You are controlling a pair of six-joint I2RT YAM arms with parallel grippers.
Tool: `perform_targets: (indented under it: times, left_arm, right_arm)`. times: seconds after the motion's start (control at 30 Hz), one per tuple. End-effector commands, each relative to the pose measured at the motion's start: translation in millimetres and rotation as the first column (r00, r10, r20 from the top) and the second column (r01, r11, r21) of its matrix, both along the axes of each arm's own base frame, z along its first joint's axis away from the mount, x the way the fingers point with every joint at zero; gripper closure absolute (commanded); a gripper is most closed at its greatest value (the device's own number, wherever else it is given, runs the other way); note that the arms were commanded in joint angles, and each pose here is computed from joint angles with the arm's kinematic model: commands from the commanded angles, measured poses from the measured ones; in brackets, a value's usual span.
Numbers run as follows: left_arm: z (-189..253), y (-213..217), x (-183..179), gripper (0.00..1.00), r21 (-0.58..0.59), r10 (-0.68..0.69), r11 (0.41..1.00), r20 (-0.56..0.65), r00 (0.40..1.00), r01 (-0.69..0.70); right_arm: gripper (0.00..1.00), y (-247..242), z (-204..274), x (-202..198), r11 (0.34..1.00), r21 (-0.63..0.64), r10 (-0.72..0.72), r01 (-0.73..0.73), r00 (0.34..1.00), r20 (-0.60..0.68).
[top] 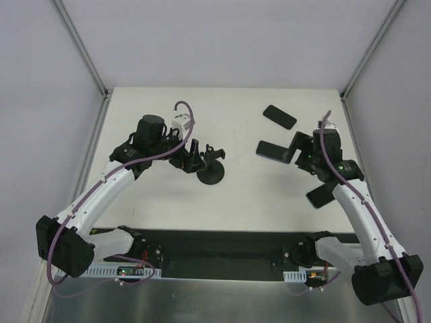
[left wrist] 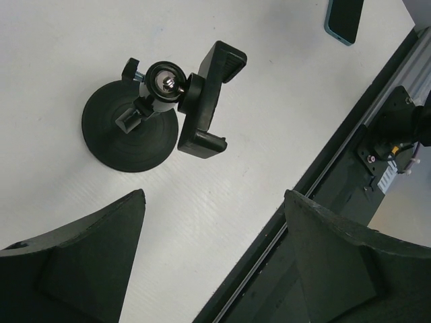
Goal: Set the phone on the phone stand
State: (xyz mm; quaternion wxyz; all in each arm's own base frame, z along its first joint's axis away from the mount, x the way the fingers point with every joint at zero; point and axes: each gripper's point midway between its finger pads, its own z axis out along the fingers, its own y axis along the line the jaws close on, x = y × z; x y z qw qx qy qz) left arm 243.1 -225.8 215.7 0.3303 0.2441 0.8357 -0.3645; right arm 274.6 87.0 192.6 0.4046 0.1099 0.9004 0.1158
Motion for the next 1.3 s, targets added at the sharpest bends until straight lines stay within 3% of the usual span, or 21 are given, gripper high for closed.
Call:
perform_targets:
  times: [0.0, 0.07, 0.2, 0.3, 0.4, 0.5, 0.63, 0.73, 1.27]
  left_arm:
    - [25, 0, -2, 0.18, -0.037, -0.002, 0.999, 0.083, 0.997, 0.005]
    - [30, 0, -5, 0.18, -0.051, -0.008, 0.999, 0.091, 0.996, 0.012]
    - [39, 0, -9, 0.17, -0.067, -0.007, 0.998, 0.107, 0.994, 0.014]
    - [44, -1, -13, 0.17, -0.087, -0.015, 0.996, 0.107, 0.994, 0.025]
    - [52, -3, -18, 0.16, -0.112, -0.032, 0.993, 0.107, 0.994, 0.044]
    - [59, -5, -23, 0.16, -0.135, -0.048, 0.989, 0.117, 0.992, 0.063]
    - [62, -5, -26, 0.15, -0.149, -0.056, 0.986, 0.124, 0.991, 0.074]
    - [65, -5, -28, 0.15, -0.159, -0.064, 0.984, 0.127, 0.99, 0.084]
    - [71, -2, -28, 0.15, -0.196, -0.065, 0.977, 0.124, 0.99, 0.089]
  right_arm:
    - [0.04, -78, -37, -22, 0.929, -0.001, -0.362, 0.369, 0.912, -0.192]
    - [0.04, -95, -61, -30, 0.883, 0.04, -0.449, 0.468, 0.866, -0.221]
    - [0.04, -148, -94, -51, 0.724, 0.017, -0.657, 0.689, 0.697, -0.287]
    - [0.04, -160, -108, -60, 0.689, -0.02, -0.681, 0.724, 0.638, -0.359]
    - [0.04, -159, -109, -57, 0.708, -0.024, -0.646, 0.706, 0.634, -0.425]
    - [0.04, -166, -117, -65, 0.693, -0.111, -0.664, 0.712, 0.571, -0.483]
    - [0.04, -164, -127, -60, 0.714, -0.118, -0.634, 0.69, 0.566, -0.527]
    - [0.04, -169, -139, -67, 0.699, -0.177, -0.65, 0.693, 0.512, -0.561]
    - [0.01, -163, -176, -43, 0.664, -0.135, -0.631, 0.736, 0.455, -0.628]
